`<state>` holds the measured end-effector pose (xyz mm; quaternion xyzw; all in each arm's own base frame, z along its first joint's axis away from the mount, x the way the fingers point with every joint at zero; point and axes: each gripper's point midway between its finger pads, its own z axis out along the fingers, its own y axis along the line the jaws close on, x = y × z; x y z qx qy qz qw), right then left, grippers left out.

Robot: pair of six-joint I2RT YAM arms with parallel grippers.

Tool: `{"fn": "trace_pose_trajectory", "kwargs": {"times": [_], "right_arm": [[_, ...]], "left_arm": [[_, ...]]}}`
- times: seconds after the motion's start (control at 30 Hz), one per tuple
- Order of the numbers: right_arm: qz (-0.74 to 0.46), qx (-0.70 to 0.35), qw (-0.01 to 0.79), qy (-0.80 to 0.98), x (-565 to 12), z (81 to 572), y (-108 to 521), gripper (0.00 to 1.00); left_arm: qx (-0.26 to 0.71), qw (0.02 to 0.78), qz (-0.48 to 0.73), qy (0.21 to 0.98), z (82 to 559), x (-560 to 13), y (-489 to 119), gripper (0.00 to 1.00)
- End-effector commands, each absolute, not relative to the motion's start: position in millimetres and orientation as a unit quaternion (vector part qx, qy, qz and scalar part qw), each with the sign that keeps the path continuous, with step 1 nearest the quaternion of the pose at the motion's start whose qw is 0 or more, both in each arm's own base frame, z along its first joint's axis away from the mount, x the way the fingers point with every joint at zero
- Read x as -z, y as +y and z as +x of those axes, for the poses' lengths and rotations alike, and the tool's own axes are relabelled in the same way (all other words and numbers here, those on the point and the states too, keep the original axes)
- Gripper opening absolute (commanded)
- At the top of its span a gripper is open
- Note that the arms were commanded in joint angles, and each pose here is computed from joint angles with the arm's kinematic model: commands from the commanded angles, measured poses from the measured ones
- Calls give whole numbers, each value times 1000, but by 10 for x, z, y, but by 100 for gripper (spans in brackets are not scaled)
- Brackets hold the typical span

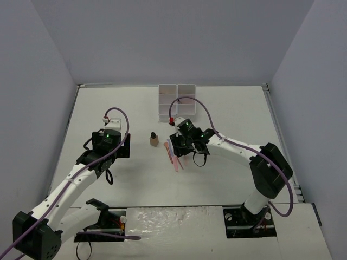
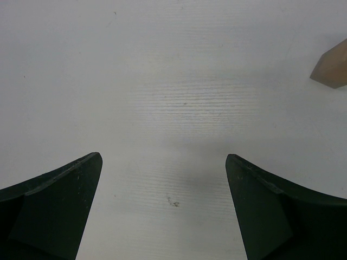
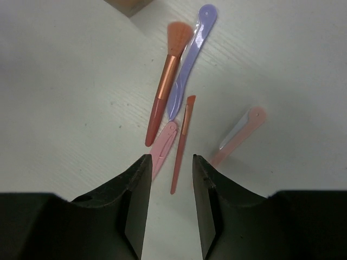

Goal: Organize the makeup

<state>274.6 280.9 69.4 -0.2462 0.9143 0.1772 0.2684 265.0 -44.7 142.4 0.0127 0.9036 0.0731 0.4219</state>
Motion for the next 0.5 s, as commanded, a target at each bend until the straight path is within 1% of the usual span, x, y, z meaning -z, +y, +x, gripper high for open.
{"fn": "trace_pose_trajectory", "kwargs": {"times": [0.0, 0.17, 0.47], "right_arm": [[-201, -153, 256, 933, -540, 2751, 2771, 27], [-200, -139, 240, 940, -380, 2700, 2798, 22], [-204, -121, 224, 945, -218, 2632, 2819, 21]], "left_arm": [[-70, 456, -2, 887, 2764, -1647, -441, 97], [-74, 457, -6, 886, 2752, -1661, -417, 97], [-73, 457, -5, 886, 2749, -1662, -418, 97]]}}
